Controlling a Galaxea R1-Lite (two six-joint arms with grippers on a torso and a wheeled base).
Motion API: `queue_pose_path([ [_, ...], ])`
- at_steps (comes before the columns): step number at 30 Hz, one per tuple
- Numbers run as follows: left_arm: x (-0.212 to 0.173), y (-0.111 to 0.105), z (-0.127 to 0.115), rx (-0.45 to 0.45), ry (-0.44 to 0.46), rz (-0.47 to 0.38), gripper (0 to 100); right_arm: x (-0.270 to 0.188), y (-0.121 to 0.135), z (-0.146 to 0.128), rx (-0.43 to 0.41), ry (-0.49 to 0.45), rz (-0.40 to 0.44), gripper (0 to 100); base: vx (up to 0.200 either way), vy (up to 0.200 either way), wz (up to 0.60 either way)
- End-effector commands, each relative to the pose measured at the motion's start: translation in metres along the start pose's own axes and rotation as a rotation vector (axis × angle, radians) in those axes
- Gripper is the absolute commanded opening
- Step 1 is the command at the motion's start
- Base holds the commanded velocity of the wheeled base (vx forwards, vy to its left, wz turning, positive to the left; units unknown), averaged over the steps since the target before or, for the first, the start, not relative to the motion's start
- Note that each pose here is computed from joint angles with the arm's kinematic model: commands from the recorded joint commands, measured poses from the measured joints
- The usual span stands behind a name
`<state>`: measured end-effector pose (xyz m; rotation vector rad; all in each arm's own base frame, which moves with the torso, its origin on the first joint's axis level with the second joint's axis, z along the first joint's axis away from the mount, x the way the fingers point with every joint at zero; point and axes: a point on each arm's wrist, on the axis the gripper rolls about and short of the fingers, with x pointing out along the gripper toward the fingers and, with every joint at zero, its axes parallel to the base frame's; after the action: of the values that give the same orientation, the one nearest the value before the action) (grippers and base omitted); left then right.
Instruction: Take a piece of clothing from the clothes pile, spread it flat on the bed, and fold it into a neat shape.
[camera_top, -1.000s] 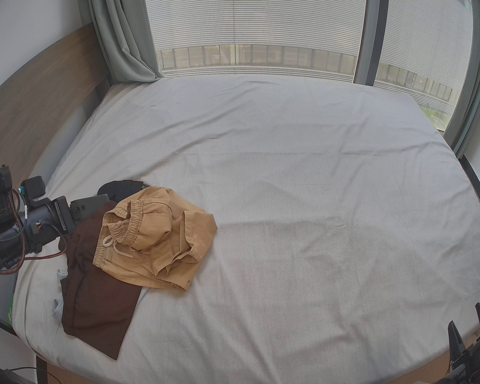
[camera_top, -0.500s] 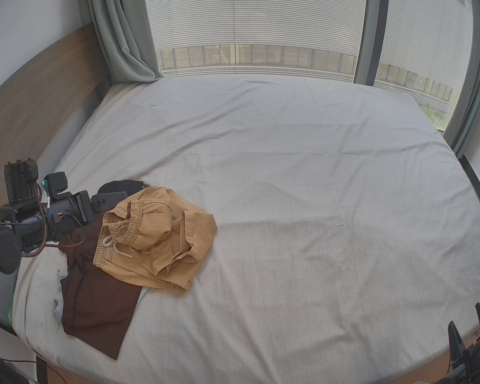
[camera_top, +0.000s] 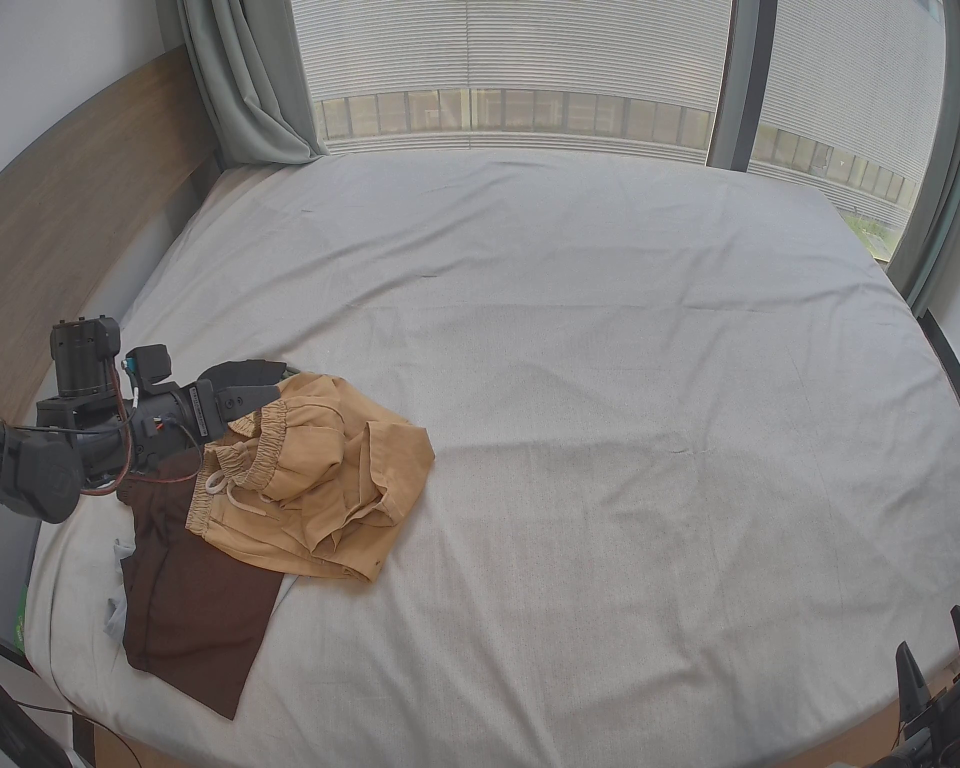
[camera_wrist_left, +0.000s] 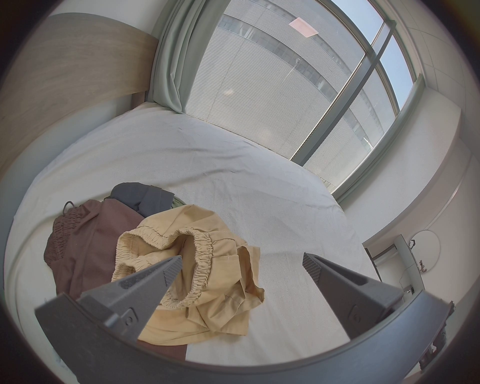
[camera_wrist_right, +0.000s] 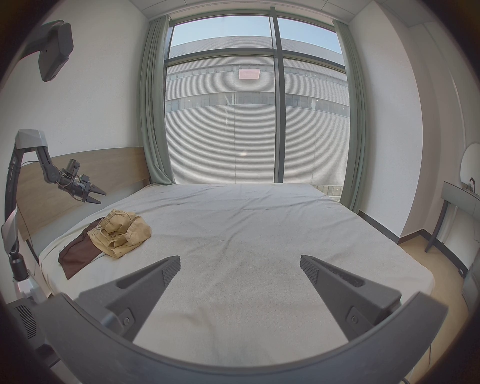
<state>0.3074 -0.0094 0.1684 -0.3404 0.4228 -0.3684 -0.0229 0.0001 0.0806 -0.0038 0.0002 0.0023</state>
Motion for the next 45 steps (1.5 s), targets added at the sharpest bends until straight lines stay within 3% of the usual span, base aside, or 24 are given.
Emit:
queue_pose_path([
  [1,0.023,0.009,-0.006,-0.007,0.022,0.000,100,0.001,0.000,-0.005,-0.001,0.007,0.001,100,0.000,0.000,0.00],
  [17,0.064,0.019,-0.022,-0.018,0.077,-0.012,100,0.001,0.000,-0.005,-0.001,0.007,0.001,100,0.000,0.000,0.00],
  [40,0.096,0.021,-0.018,0.002,0.034,-0.037,100,0.001,0.000,-0.005,-0.001,0.007,0.001,100,0.000,0.000,0.00],
  [41,0.097,0.022,-0.018,0.002,0.034,-0.032,0,0.001,0.000,-0.005,-0.001,0.007,0.001,100,0.000,0.000,0.00],
  [45,0.098,0.022,-0.020,-0.002,0.037,-0.031,0,0.001,0.000,-0.004,-0.001,0.006,0.001,100,0.000,0.000,0.00],
])
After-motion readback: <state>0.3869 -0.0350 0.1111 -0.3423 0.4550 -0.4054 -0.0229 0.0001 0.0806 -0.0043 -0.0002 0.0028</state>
